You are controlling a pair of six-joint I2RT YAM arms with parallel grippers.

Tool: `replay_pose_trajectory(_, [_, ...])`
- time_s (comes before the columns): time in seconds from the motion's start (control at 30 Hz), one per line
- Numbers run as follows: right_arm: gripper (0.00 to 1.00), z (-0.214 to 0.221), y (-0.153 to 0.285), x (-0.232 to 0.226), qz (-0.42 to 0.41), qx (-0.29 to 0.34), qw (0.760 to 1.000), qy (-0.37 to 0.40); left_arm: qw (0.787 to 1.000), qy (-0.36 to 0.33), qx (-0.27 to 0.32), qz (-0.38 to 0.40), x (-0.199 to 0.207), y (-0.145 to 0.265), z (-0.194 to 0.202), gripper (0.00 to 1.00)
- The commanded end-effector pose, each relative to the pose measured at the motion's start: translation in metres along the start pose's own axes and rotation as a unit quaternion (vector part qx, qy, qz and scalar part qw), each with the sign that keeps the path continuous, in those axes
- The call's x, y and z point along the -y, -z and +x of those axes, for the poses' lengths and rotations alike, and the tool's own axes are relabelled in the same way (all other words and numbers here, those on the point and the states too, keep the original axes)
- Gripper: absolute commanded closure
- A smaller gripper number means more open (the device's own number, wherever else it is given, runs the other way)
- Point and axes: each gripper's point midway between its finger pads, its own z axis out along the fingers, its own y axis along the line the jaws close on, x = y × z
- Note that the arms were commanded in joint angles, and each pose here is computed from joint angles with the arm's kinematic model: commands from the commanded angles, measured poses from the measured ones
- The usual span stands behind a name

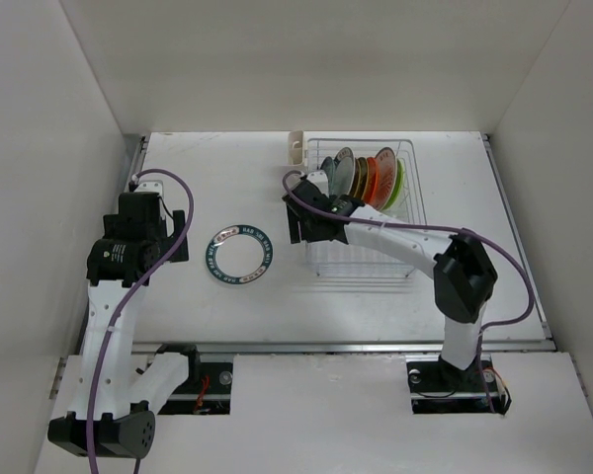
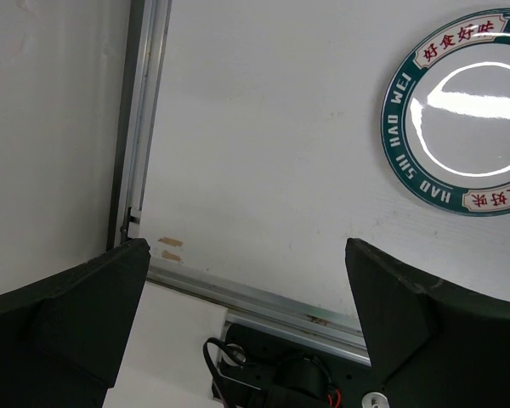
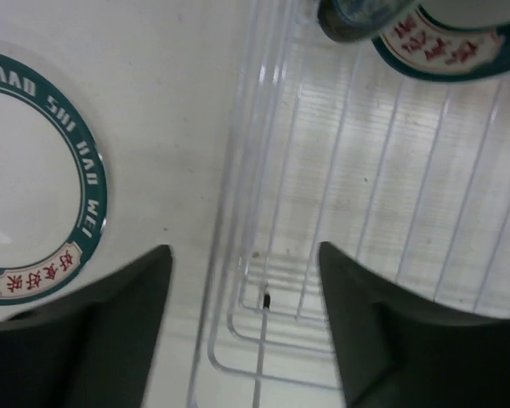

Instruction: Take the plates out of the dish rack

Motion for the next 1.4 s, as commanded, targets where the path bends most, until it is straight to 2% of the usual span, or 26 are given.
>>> replay_pose_trajectory(0.0, [0.16, -0.027, 0.038, 0.023, 0.019, 0.033, 0.999, 0.011, 1.0, 0.001, 0.01, -0.001, -0.002, 0.001, -0.001, 0.0])
replay_pose_trajectory(0.03, [0.09, -0.047, 0.059, 0.025, 0.012, 0.062, 0.998, -0.002, 1.0, 0.001, 0.01, -0.001, -0.002, 0.001, -0.001, 0.0])
replay_pose_trajectory(0.1, [0.07, -0.073, 0.085, 0.033, 0.015, 0.105, 0.994, -0.017, 1.0, 0.001, 0.01, -0.001, -0.002, 0.001, -0.001, 0.0])
replay_pose_trajectory(0.17, [0.07, -0.11, 0.12, 0.059, 0.025, 0.158, 0.986, -0.054, 1.0, 0.001, 0.01, -0.001, -0.002, 0.001, -0.001, 0.0])
replay_pose_trajectory(0.27, [0.07, -0.149, 0.143, 0.102, 0.021, 0.202, 0.973, -0.112, 1.0, 0.001, 0.01, -0.001, -0.002, 0.001, -0.001, 0.0])
replay_pose_trajectory(0.3, [0.07, -0.149, 0.136, 0.115, 0.026, 0.194, 0.973, -0.121, 1.0, 0.001, 0.01, -0.001, -0.002, 0.001, -0.001, 0.0])
replay_pose_trajectory(0.33, [0.07, -0.161, 0.133, 0.148, 0.044, 0.2, 0.967, -0.149, 1.0, 0.001, 0.01, -0.001, -0.002, 0.001, -0.001, 0.0])
replay_pose_trajectory(0.47, [0.08, -0.165, 0.107, 0.197, 0.045, 0.168, 0.966, -0.19, 1.0, -0.004, 0.01, 0.003, -0.001, 0.002, -0.001, 0.0])
replay_pose_trajectory(0.53, [0.12, -0.174, 0.094, 0.215, 0.046, 0.167, 0.963, -0.206, 1.0, -0.008, 0.01, 0.003, -0.001, 0.002, -0.001, 0.0])
replay_pose_trajectory(0.57, [0.2, -0.173, 0.088, 0.223, 0.048, 0.16, 0.963, -0.213, 1.0, -0.008, 0.01, 0.003, -0.001, 0.002, -0.001, 0.0])
replay_pose_trajectory(0.63, [0.27, -0.178, 0.072, 0.245, 0.048, 0.159, 0.959, -0.231, 1.0, -0.007, 0.014, 0.003, -0.001, 0.001, -0.004, 0.0])
replay_pose_trajectory(0.67, [0.35, -0.178, 0.066, 0.249, 0.047, 0.155, 0.959, -0.234, 1.0, -0.011, 0.014, 0.003, -0.001, 0.001, -0.004, 0.0])
replay_pose_trajectory(0.77, [0.43, -0.176, 0.044, 0.25, 0.032, 0.139, 0.965, -0.22, 1.0, -0.011, 0.014, 0.008, 0.001, 0.001, -0.004, 0.0])
replay_pose_trajectory(0.97, [0.44, -0.16, 0.011, 0.261, 0.055, 0.11, 0.967, -0.223, 1.0, -0.018, 0.009, 0.017, 0.004, -0.001, 0.0, 0.0])
replay_pose_trajectory(1.17, [0.51, -0.147, -0.014, 0.27, 0.083, 0.092, 0.967, -0.223, 1.0, -0.019, 0.004, 0.022, 0.006, -0.003, 0.003, 0.0])
replay_pose_trajectory(1.33, [0.51, -0.152, -0.009, 0.266, 0.068, 0.112, 0.965, -0.228, 1.0, -0.021, 0.0, 0.022, 0.006, -0.002, 0.005, 0.0])
replay_pose_trajectory(1.37, [0.44, -0.154, -0.005, 0.266, 0.067, 0.117, 0.964, -0.228, 1.0, -0.021, 0.0, 0.022, 0.006, -0.002, 0.005, 0.0])
